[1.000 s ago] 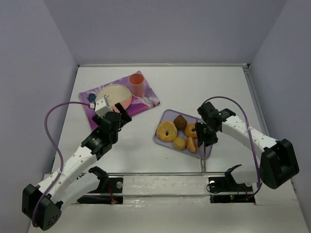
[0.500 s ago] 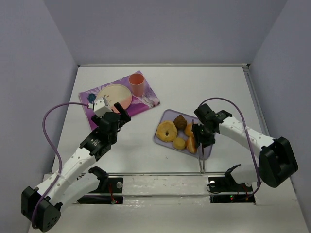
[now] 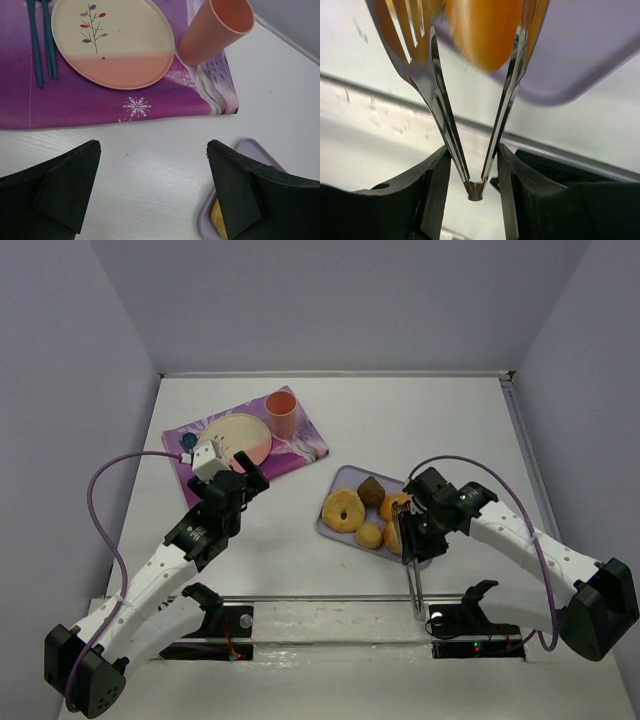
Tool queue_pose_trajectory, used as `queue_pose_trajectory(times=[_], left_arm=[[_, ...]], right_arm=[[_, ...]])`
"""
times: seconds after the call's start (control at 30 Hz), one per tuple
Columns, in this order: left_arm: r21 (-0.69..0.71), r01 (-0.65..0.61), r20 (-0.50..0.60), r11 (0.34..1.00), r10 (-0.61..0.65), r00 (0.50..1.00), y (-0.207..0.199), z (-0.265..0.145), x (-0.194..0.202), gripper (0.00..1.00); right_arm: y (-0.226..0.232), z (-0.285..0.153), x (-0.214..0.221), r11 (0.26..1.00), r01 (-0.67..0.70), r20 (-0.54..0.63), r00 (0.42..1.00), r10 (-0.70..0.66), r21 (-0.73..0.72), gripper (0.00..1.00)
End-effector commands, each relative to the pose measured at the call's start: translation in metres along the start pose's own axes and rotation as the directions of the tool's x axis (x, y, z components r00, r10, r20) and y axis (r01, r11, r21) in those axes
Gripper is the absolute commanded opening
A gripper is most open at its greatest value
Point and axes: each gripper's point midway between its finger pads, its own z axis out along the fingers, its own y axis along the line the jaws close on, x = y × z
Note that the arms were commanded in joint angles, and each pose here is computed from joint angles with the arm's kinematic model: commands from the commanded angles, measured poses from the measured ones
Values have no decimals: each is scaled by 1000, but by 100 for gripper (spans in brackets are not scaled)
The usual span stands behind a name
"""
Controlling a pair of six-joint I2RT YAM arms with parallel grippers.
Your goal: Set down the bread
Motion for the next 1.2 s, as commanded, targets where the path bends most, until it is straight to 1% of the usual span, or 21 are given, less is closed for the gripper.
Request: queue_pose_trajectory(times=[0.0, 0.07, 0.2, 0.27, 0.3, 0.37, 0.47, 0.63, 0.97, 1.07, 1.17], left_arm=[[7, 28, 38, 1000, -29, 999, -4, -1, -13, 99], [8, 26, 38, 1000, -27, 999, -4, -1, -13, 99], [9, 28, 36, 1000, -29, 999, -4, -1, -13, 99], [9, 27, 36, 1000, -27, 999, -4, -2, -14, 99], [9, 30, 36, 1000, -30, 999, -4, -2, -14, 99], [8, 30, 35, 1000, -31, 999, -3, -3, -13, 99], [10, 35, 39, 999, -35, 999, -3, -3, -14, 99], [10, 33, 42, 999, -34, 999, -3, -3, -14, 99], [10, 33, 39, 999, -34, 999, -3, -3, -14, 99], [15, 36, 40, 999, -36, 999, -3, -4, -14, 99], [20, 39, 46, 999, -40, 998, -3, -5, -16, 99]], right_arm=[[15, -13, 44, 999, 25, -137, 990, -31, -43, 47], [13, -16, 47, 1000, 5, -143, 990, -6, -10, 48], [-1, -9, 41, 996, -4, -114, 993, 14, 88, 48], [-5, -6, 39, 994, -15, -106, 994, 27, 113, 49], [-8, -5, 38, 991, -15, -101, 995, 28, 131, 51], [-8, -1, 39, 992, -4, -115, 993, 19, 130, 52], [5, 4, 44, 998, 28, -148, 989, -20, 50, 54], [13, 8, 48, 998, 63, -168, 984, -62, 4, 55], [-4, 23, 46, 992, 44, -187, 982, -21, 119, 56], [-3, 28, 44, 992, 60, -201, 979, -36, 114, 56], [3, 32, 43, 994, 73, -214, 975, -54, 79, 56]])
